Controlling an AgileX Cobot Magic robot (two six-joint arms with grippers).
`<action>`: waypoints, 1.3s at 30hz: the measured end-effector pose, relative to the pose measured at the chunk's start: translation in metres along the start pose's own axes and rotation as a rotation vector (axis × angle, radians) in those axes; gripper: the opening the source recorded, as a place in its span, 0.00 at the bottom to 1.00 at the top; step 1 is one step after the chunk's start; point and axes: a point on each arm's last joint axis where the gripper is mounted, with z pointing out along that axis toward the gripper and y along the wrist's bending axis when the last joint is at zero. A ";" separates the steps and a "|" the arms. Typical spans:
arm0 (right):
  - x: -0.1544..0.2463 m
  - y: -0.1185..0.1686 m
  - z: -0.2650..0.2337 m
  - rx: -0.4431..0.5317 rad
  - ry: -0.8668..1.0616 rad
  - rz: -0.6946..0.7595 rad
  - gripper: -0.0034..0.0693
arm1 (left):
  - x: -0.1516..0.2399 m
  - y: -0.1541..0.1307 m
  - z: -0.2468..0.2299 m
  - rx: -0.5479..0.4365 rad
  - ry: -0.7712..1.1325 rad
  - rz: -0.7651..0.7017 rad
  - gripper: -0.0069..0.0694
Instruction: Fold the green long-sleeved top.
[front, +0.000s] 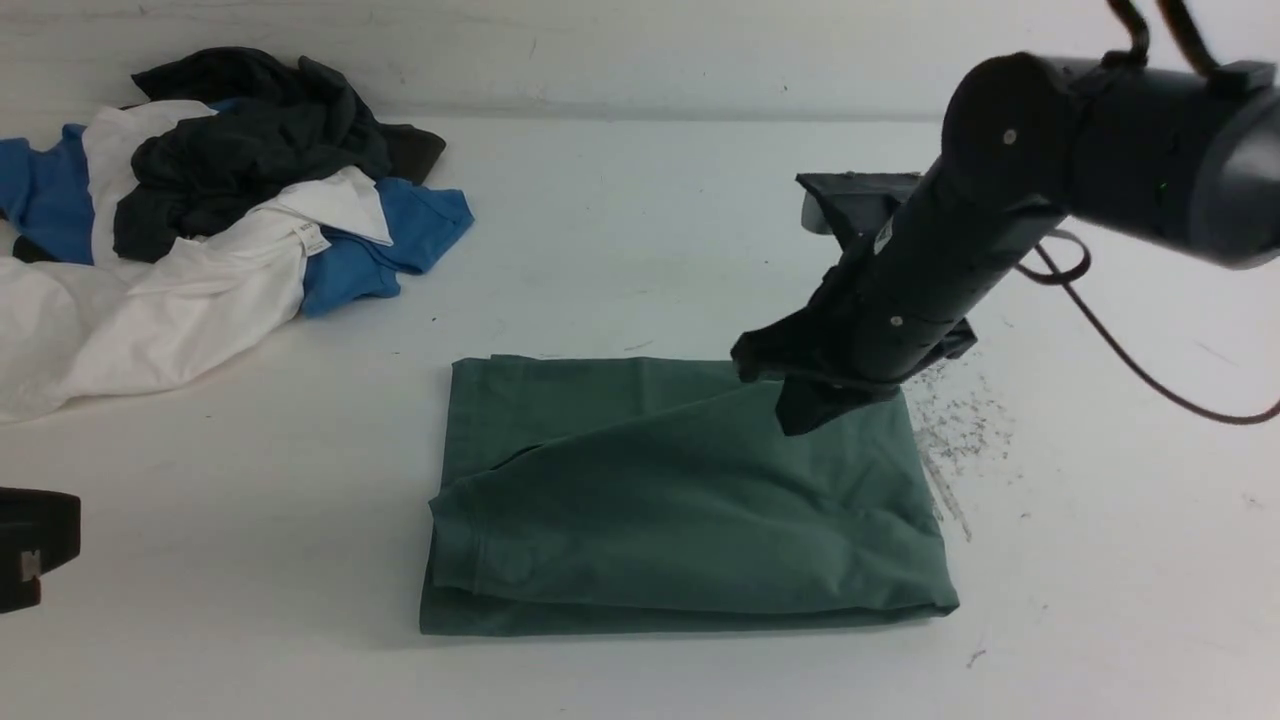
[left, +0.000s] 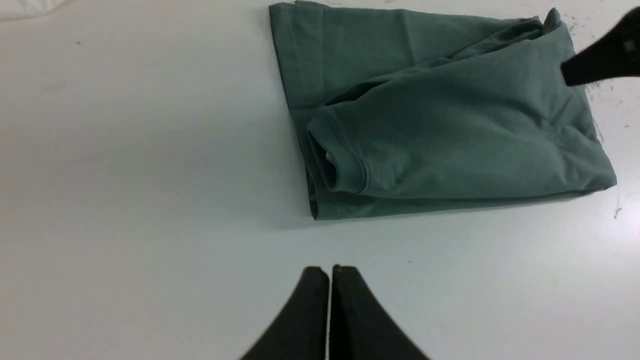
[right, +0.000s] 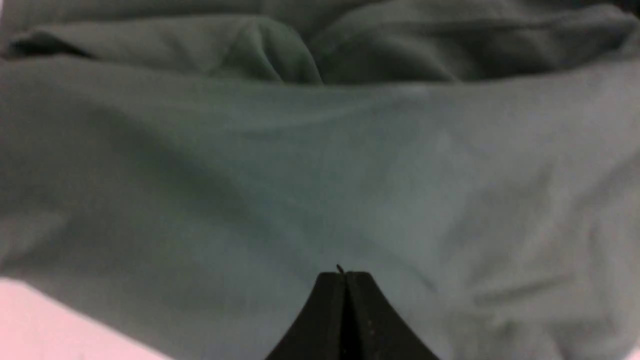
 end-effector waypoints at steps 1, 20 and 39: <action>-0.002 -0.002 0.010 0.002 -0.005 0.006 0.03 | 0.001 0.000 0.000 0.000 0.013 0.000 0.08; -0.010 -0.001 -0.037 0.092 -0.153 -0.101 0.03 | 0.021 -0.004 -0.012 0.029 0.115 0.013 0.08; 0.205 0.025 -0.366 0.161 -1.065 -0.221 0.03 | 0.015 -0.005 -0.017 0.033 0.000 0.043 0.08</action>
